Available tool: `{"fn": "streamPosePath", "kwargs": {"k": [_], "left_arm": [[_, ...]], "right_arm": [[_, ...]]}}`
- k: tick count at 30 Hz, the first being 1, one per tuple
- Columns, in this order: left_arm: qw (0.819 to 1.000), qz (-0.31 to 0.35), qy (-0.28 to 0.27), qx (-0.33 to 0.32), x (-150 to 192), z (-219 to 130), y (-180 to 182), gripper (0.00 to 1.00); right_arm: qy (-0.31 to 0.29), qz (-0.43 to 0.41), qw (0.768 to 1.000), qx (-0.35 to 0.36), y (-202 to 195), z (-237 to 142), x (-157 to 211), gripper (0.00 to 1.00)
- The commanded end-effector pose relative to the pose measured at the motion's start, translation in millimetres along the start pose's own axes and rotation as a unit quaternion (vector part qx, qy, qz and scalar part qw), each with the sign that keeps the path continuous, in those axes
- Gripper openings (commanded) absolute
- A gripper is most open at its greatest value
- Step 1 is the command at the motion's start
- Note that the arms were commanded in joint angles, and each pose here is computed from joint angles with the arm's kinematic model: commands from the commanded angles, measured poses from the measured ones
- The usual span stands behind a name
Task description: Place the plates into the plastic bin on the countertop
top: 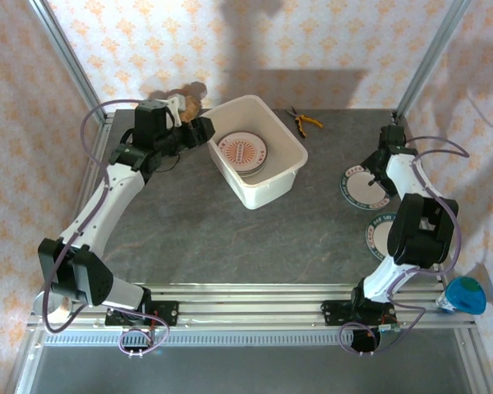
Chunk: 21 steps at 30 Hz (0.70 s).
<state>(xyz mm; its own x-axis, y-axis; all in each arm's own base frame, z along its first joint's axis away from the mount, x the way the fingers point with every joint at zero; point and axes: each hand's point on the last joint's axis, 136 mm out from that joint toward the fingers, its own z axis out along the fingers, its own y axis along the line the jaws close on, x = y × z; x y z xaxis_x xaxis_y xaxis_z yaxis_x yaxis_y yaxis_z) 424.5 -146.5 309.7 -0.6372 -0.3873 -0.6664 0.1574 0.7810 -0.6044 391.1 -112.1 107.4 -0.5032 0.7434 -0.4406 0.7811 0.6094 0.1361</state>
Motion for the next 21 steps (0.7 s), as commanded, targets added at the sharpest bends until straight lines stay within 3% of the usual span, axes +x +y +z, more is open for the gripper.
{"fn": "streamPosePath", "kwargs": {"k": [1, 9, 21], "left_arm": [[1.0, 0.005, -0.009, 0.019, -10.1, 7.8, -18.2, 0.66], [0.999, 0.008, 0.018, 0.043, -1.3, 41.7, -44.8, 0.66], [0.999, 0.019, 0.023, 0.039, 2.8, 61.2, -63.0, 0.66]], "right_arm": [[0.007, 0.001, 1.0, 0.002, -7.7, 15.0, 0.9, 0.88], [0.027, -0.002, 1.0, 0.009, -24.6, 32.4, 4.3, 0.87], [0.043, -0.002, 0.999, -0.004, -35.9, 46.5, -4.4, 0.83]]}}
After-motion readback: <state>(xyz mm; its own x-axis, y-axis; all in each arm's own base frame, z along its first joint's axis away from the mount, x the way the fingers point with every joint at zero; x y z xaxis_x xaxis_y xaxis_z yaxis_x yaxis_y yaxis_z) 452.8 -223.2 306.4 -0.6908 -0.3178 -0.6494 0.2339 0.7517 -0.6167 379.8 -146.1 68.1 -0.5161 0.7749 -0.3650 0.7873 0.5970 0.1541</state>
